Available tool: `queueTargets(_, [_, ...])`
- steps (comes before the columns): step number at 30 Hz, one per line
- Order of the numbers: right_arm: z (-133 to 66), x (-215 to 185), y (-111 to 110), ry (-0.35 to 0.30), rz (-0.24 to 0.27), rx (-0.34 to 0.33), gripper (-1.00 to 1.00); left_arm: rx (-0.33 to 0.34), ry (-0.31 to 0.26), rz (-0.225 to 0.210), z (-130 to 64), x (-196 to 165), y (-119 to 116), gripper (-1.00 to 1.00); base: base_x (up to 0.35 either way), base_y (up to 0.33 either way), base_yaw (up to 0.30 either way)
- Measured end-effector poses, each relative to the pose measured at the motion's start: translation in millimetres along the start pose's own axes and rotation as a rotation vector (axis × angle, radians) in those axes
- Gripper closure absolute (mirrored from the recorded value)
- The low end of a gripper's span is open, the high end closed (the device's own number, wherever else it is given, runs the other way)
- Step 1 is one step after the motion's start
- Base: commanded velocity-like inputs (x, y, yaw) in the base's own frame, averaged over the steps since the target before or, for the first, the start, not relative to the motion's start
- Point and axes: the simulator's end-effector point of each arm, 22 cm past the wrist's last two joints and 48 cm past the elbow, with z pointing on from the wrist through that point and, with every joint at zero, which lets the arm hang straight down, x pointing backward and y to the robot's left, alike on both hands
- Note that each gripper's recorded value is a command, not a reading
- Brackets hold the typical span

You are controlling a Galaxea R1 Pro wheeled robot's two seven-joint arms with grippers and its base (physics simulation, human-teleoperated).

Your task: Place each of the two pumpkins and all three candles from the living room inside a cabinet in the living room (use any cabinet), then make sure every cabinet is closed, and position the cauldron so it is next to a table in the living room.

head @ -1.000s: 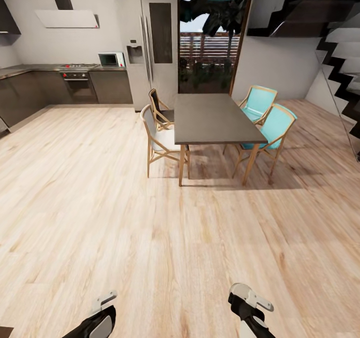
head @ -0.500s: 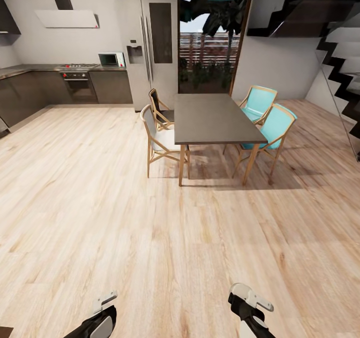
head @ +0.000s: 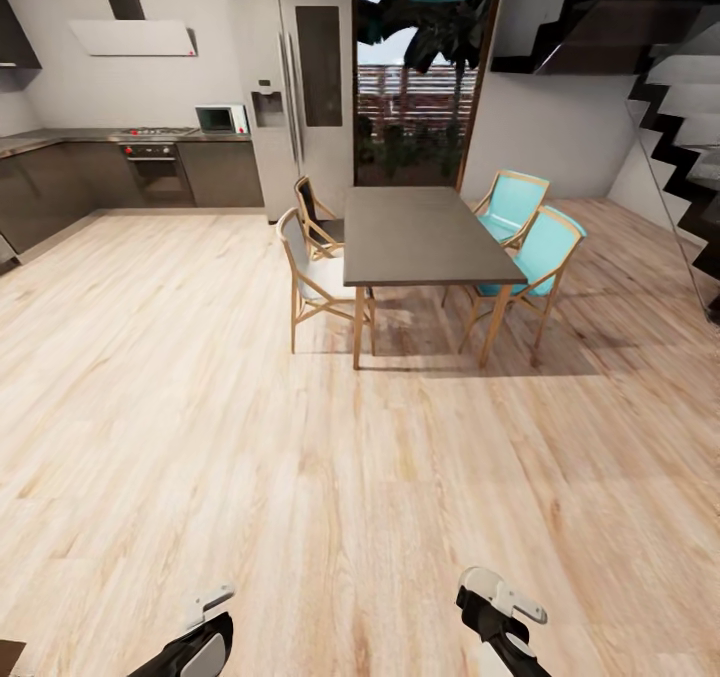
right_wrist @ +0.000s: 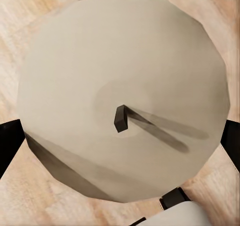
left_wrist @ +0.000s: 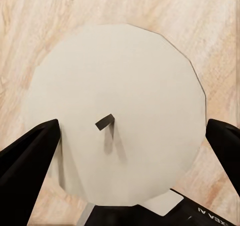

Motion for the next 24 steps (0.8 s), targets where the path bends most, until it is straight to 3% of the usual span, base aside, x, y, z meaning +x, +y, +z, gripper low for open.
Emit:
queueTargets(6, [-0.4,0.3,0.1,0.0,-0.001,-0.001,1.0,-0.001,0.0,-0.001,-0.2,0.0,0.7,1.0,0.186,-0.166,0.0])
queueTargets(12, [-0.4,0.2,1.1,0.0,-0.001,-0.003,1.0,-0.001,0.0,-0.003,-0.1,-0.1,0.7,1.0,0.224,0.152,0.0])
queueTargets(20, [-0.4,-0.2,2.1,-0.001,-0.001,-0.004,1.0,0.0,0.001,-0.005,-0.2,0.1,0.0,1.0,-0.032,0.243,0.187])
queueTargets(24, [-1.3,-0.3,5.2,-0.003,-0.003,-0.009,1.0,0.001,-0.001,-0.004,-0.6,-0.6,-0.4,1.0,-0.085,-0.072,0.228])
